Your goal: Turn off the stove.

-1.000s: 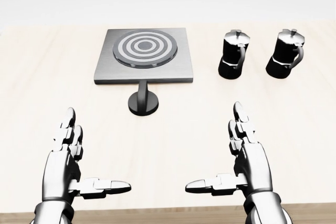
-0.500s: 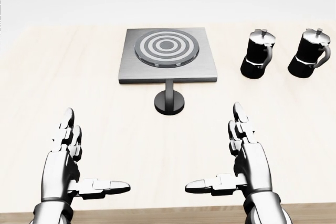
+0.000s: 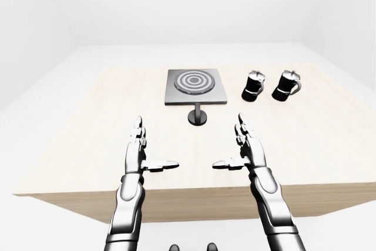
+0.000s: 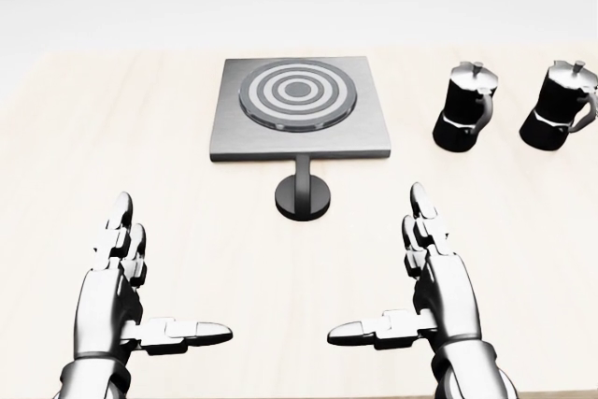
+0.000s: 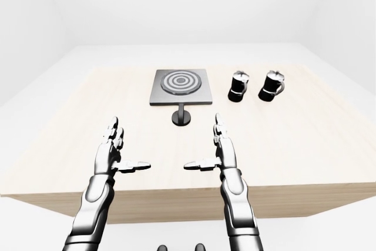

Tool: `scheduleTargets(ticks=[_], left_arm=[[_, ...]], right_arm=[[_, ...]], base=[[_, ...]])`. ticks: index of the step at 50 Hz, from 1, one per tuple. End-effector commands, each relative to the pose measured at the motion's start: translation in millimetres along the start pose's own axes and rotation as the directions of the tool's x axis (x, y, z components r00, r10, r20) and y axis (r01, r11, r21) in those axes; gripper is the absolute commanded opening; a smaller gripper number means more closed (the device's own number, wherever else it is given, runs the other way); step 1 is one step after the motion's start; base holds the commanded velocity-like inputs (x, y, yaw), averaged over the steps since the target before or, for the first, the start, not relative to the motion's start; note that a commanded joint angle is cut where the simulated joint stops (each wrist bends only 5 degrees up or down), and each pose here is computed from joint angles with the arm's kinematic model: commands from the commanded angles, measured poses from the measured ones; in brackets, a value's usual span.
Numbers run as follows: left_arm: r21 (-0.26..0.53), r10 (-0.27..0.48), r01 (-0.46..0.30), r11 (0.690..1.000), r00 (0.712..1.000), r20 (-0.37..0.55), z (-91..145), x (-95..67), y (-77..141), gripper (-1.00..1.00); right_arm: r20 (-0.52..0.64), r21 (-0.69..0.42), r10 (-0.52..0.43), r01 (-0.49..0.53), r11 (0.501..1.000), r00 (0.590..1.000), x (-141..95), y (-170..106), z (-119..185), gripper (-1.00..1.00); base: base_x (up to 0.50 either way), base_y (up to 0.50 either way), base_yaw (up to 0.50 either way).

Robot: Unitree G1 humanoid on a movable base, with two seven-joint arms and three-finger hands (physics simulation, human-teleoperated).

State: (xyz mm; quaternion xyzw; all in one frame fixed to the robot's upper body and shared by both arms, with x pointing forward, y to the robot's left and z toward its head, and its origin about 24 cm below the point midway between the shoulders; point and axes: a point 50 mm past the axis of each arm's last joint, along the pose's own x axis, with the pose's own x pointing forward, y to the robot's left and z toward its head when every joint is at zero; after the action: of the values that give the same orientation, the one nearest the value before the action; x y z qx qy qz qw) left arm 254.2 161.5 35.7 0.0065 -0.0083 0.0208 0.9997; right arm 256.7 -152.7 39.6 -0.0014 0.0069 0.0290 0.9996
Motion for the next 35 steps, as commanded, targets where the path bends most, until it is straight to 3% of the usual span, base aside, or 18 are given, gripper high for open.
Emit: scheduleTargets(ticks=[1,35], left_arm=[[-0.001,-0.001,0.001,1.000,1.000,0.001,-0.9,0.8,-0.3,1.00],[0.002,0.001,-0.001,1.000,1.000,0.002,-0.6,0.6,-0.4,1.00]], right_arm=[[0.000,-0.005,0.004,-0.004,1.000,1.000,-0.2,0.6,0.6,1.00],[0.000,-0.014,0.017,-0.017,1.000,1.000,0.5,1.7,-0.2,1.00]], base=[[0.23,0.00,0.00],[0.25,0.00,0.00]])
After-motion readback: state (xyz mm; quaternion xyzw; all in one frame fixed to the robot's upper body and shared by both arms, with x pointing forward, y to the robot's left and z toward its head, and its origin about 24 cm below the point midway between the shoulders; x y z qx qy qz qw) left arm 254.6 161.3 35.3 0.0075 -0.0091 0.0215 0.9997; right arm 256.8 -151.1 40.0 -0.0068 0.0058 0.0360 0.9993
